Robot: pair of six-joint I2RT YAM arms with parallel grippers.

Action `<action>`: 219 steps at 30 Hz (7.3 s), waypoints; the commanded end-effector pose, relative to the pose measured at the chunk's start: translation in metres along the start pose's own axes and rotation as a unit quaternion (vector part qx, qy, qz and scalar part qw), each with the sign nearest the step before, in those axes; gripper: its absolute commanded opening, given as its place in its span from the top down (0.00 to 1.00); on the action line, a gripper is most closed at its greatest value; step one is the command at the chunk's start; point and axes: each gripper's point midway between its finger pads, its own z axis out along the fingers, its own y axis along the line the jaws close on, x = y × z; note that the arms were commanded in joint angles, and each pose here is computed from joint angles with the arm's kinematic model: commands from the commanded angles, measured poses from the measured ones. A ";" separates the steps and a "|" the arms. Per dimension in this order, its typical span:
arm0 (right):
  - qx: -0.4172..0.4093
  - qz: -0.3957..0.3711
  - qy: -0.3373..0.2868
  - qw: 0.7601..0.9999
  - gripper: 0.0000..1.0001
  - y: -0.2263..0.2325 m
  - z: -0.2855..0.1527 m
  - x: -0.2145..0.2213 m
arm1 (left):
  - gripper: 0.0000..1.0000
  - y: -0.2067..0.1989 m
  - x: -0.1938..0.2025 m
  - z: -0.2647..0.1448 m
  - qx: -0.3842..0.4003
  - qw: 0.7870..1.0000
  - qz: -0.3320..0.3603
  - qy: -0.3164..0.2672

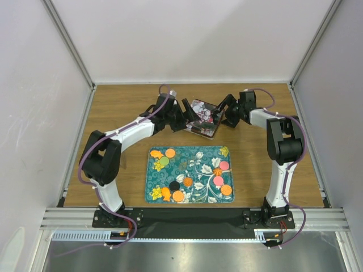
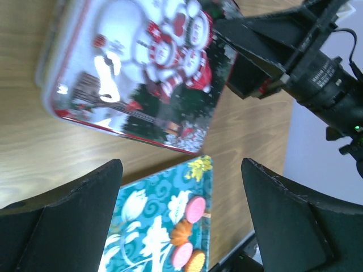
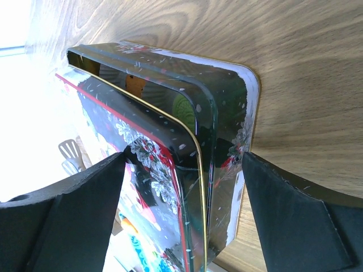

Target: Pack the cookies

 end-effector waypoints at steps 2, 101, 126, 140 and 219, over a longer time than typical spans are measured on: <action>0.017 -0.006 -0.028 0.999 0.10 -0.006 -0.011 -0.014 | 0.08 -0.013 -0.001 0.009 0.010 0.999 -0.019 -0.025; -0.104 -0.192 -0.028 0.975 0.06 0.035 -0.013 -0.030 | 0.08 -0.007 -0.029 0.081 -0.073 0.996 -0.046 -0.030; -0.141 -0.153 0.011 0.978 0.32 0.039 -0.018 0.024 | 0.08 -0.003 -0.031 0.076 -0.091 0.995 0.040 -0.002; -0.114 -0.150 0.043 0.981 0.41 0.035 -0.018 0.051 | 0.14 0.052 -0.024 0.087 -0.133 0.991 0.004 0.030; -0.028 -0.018 -0.009 0.999 0.63 0.006 0.061 0.023 | 0.09 0.091 -0.050 0.077 -0.201 0.949 0.222 0.099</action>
